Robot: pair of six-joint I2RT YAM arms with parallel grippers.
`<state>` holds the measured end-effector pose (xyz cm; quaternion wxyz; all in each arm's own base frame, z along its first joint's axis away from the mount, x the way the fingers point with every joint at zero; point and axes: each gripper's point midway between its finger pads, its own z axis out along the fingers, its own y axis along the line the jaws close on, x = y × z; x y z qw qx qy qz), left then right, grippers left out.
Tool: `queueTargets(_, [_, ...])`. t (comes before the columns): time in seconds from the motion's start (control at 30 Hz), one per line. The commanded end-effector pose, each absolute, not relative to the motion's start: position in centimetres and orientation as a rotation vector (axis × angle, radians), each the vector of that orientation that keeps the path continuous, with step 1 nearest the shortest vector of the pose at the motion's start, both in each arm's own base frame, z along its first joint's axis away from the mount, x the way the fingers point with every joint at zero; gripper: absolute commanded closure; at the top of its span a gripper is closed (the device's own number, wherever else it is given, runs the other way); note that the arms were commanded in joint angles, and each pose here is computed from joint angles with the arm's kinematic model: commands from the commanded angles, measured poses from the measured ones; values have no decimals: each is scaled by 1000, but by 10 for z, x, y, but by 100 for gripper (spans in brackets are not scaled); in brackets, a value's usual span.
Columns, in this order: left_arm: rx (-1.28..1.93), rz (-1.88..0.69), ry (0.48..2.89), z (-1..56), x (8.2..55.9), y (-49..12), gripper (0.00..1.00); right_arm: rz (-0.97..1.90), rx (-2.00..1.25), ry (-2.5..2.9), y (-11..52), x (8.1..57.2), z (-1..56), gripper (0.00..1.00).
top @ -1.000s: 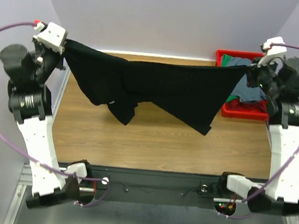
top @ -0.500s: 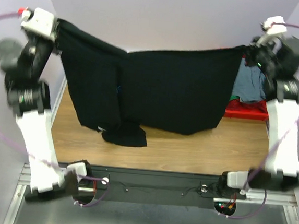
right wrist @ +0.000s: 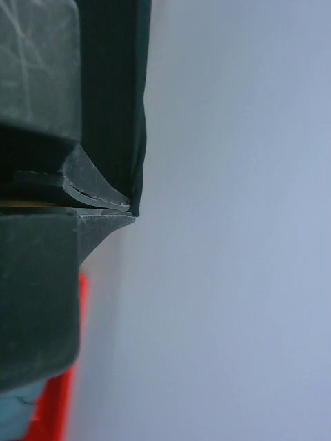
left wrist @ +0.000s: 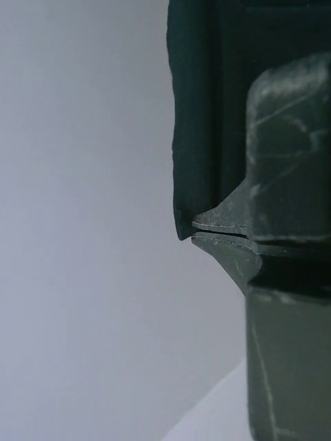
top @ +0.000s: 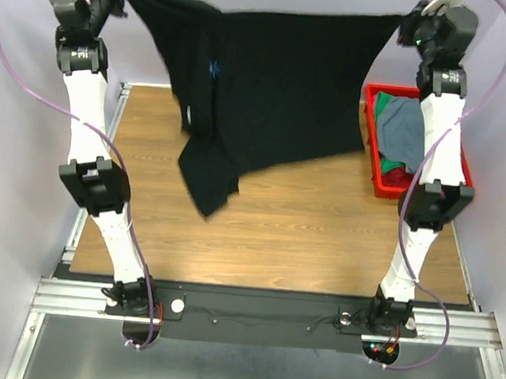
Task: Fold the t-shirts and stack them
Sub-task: Flatten the tshirt out
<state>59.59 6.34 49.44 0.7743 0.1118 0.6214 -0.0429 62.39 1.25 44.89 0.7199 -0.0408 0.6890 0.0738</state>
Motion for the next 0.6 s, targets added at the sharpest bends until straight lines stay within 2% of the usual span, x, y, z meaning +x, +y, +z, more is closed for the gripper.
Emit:
queueTargets(0.0, [188,86,576,734,420,60,100,97,43,897,-15,519,656,100])
queueTargets(0.13, [156,72,423,770,371,66,100,113,36,760,-13,493,684,99])
queueTargets(0.2, [167,70,416,769,372,72,100,100,3,752,-10,496,683,99])
queueTargets(0.3, [228,67,496,743,398,71,100,102,-38,840,-4,528,645,99])
queueTargets(0.33, [262,46,593,710,426,74,100,121,-84,874,4,537,630,99])
queueTargets(0.4, [325,57,678,674,444,70,100,146,-136,1001,13,565,572,99])
queueTargets(0.43, [341,47,781,626,467,75,100,166,-196,1093,23,580,526,99])
queueTargets(0.5, [376,58,880,575,484,77,100,194,-247,1180,36,589,482,99])
queueTargets(0.53, [391,59,972,526,494,79,100,184,-302,1261,41,596,436,100])
queueTargets(0.57, [381,40,1019,501,498,80,100,197,-319,1257,47,594,437,99])
